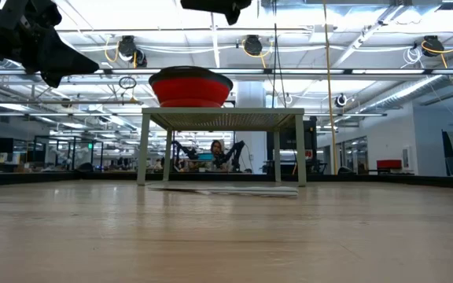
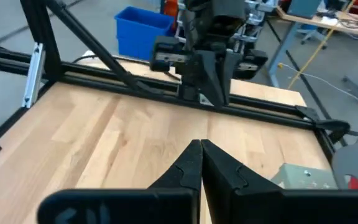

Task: Pick & Place Fruit
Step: Put the knife on the shelf

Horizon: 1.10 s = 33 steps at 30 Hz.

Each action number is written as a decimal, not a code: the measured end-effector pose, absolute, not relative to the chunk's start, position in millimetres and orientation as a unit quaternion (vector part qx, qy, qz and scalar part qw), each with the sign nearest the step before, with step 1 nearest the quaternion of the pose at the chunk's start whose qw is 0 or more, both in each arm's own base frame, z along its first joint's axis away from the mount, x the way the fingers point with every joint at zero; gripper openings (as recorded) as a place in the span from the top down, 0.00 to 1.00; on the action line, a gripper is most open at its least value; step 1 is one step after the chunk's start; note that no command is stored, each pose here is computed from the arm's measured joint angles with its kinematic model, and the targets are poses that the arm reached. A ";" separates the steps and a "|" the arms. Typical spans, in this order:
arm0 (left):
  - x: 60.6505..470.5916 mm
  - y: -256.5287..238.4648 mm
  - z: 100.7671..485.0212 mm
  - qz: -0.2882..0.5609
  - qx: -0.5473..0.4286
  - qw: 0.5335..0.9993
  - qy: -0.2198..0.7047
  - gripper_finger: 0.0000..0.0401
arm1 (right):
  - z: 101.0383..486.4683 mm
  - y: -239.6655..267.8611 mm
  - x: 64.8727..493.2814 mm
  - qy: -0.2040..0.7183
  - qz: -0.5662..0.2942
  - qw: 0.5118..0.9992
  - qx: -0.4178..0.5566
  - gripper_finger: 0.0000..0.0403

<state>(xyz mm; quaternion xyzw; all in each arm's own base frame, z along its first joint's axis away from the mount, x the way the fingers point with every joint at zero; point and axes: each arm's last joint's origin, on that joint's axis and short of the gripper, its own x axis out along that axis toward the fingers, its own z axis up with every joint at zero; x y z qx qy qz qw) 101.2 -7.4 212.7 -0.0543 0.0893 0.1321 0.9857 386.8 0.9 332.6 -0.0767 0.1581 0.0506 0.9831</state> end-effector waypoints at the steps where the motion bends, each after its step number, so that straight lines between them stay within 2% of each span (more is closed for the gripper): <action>1: 101.2 -7.5 212.7 0.132 -0.054 0.986 0.089 0.94 | 332.2 6.5 386.5 0.161 0.046 0.983 -0.080 1.00; 6: 101.4 -8.3 212.7 0.118 -0.055 0.987 0.091 0.94 | 323.5 30.7 381.9 0.209 0.053 0.973 -0.079 1.00; 15: 103.0 -17.5 218.4 -0.042 -0.040 0.996 0.075 0.94 | 307.0 50.3 370.2 0.305 0.069 0.949 -0.039 1.00; 33: 102.9 -17.7 217.9 -0.047 -0.036 0.995 0.077 0.94 | 286.7 50.1 368.7 0.383 0.020 0.920 0.079 0.98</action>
